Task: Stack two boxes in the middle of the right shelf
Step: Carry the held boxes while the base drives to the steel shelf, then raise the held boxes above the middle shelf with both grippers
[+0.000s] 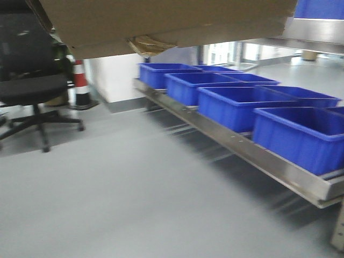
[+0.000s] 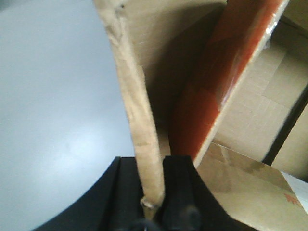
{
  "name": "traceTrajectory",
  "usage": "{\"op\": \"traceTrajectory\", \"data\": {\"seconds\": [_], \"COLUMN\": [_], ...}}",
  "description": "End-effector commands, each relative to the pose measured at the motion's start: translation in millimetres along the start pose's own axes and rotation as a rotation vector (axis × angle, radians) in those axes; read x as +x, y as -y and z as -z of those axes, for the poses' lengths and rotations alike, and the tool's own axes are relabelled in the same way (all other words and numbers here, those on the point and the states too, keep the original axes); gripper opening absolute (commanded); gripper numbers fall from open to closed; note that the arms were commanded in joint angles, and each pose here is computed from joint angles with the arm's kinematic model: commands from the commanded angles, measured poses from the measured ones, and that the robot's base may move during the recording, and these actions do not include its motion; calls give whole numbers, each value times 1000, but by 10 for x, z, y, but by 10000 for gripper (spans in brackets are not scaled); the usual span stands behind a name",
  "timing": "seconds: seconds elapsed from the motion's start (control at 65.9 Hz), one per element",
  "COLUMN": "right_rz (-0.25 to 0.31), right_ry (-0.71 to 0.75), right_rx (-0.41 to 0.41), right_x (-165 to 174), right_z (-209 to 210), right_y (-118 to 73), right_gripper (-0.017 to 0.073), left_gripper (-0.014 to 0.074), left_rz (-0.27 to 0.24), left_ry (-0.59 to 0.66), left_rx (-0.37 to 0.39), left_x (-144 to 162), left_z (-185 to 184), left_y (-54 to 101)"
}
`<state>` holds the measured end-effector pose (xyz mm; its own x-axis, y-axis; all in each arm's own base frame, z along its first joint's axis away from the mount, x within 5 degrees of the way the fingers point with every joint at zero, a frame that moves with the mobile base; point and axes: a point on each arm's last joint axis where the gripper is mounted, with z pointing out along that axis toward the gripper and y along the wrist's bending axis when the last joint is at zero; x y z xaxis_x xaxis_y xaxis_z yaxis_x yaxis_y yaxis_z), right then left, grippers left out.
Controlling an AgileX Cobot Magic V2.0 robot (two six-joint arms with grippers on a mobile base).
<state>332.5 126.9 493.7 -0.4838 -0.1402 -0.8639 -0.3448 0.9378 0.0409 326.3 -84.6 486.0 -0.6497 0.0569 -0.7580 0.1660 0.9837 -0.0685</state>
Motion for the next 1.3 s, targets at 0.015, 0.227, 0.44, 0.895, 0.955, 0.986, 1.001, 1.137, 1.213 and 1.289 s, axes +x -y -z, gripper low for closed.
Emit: {"op": "traceTrajectory", "data": {"seconds": [0.015,0.227,0.44,0.895,0.955,0.986,1.001,1.137,1.213,1.289], "right_rz": [-14,-14,-14,-14,-14,-14,-14,-14,-14,-14], "right_ry": [119,119,121,121,121,121,121,121,121,121], "right_rx": [-20,-20,-20,-20,-20,-20,-20,-20,-20,-20], "right_x": [-129,-129,-131,-131,-131,-131,-131,-131,-131,-131], "right_z": [136,136,136,136,136,136,136,136,136,136], "right_y": [-19,-19,-19,-19,-19,-19,-19,-19,-19,-19], "right_gripper": [-154,-154,-154,-154,-154,-154,-154,-154,-154,-154], "left_gripper": [-111,-111,-111,-111,-111,-111,-111,-111,-111,-111], "left_rz": [-1,-1,-1,-3,-3,-3,-3,-3,-3,-3], "left_ry": [40,40,40,40,40,40,40,40,40,40], "left_rx": [20,20,20,17,17,17,17,17,17,17], "left_x": [-34,-34,-34,-34,-34,-34,-34,-34,-34,-34], "left_z": [78,78,78,78,78,78,78,78,78,78], "left_y": [17,17,17,14,14,14,14,14,14,14]}}
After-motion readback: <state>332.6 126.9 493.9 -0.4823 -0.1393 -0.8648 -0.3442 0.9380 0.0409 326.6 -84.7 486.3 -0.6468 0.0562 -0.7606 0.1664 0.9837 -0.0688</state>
